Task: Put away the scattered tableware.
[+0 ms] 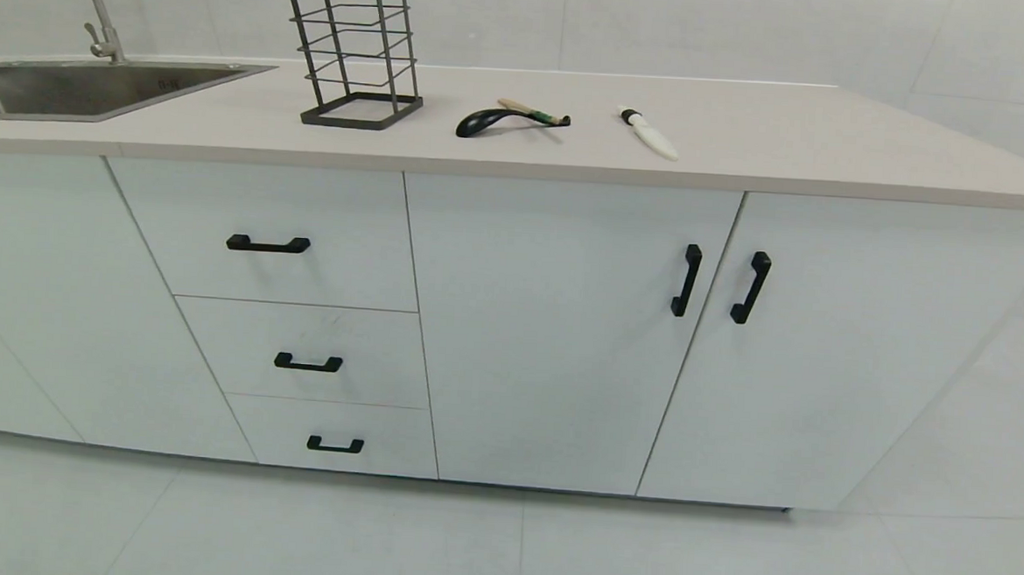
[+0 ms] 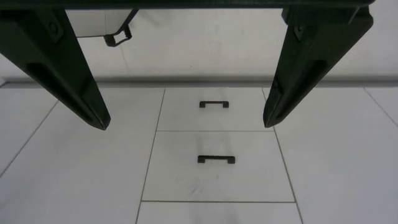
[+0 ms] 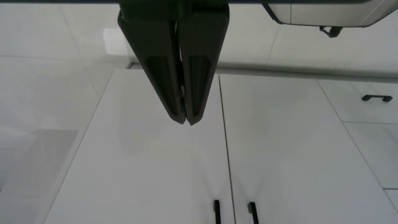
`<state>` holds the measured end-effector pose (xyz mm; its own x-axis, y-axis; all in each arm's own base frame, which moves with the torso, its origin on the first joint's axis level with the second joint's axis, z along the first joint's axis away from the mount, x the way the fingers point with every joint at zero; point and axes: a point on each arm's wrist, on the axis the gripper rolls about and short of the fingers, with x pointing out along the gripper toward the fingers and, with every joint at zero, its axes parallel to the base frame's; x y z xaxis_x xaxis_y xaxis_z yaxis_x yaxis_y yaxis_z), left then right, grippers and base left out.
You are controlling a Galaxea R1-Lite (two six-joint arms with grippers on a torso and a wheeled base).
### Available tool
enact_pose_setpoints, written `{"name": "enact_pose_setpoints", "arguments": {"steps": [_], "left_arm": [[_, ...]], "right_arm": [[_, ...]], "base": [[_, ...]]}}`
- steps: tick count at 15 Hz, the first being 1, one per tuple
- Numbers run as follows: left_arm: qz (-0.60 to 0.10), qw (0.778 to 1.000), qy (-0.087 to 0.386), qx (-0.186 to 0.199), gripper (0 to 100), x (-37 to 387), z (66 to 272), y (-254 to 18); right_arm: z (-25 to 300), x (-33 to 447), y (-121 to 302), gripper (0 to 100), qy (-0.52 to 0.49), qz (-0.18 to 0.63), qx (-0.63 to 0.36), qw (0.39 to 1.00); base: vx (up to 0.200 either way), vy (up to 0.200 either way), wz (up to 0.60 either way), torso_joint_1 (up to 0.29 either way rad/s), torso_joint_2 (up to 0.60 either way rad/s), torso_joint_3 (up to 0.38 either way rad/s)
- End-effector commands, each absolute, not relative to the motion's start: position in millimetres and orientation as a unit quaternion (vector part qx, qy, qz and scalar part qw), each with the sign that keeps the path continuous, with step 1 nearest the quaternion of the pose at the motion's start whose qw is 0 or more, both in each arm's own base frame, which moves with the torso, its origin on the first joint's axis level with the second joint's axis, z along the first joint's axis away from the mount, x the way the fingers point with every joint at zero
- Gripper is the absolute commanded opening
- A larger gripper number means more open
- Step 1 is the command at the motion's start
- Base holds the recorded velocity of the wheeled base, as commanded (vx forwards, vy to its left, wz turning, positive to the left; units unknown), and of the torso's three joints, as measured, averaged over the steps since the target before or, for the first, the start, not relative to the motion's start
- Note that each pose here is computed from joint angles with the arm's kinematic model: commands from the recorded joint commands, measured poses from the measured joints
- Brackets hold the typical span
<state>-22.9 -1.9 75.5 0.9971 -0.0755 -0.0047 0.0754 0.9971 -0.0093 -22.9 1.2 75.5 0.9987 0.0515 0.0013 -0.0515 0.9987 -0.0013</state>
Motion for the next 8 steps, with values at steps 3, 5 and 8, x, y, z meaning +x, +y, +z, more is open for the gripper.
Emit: {"name": "enact_pose_setpoints", "arguments": {"steps": [3, 5, 8], "left_arm": [[-0.038, 0.999, 0.003, -0.005, 100, -22.7, 75.5, -1.9], [-0.038, 0.999, 0.003, -0.005, 100, -22.7, 75.5, -1.9], [-0.038, 0.999, 0.003, -0.004, 100, -22.7, 75.5, -1.9]], "right_arm": [[75.5, -22.8, 1.2, 0, 0.000, 0.026, -0.001, 1.000], [75.5, -22.8, 1.2, 0, 0.000, 0.026, -0.001, 1.000], [75.5, -22.8, 1.3, 0, 0.000, 0.025, -0.001, 1.000]], "base": [[0.000, 0.000, 0.60, -0.002, 0.00, -0.001], [0.000, 0.000, 0.00, 0.000, 0.00, 0.000], [0.000, 0.000, 0.00, 0.000, 0.00, 0.000]]}}
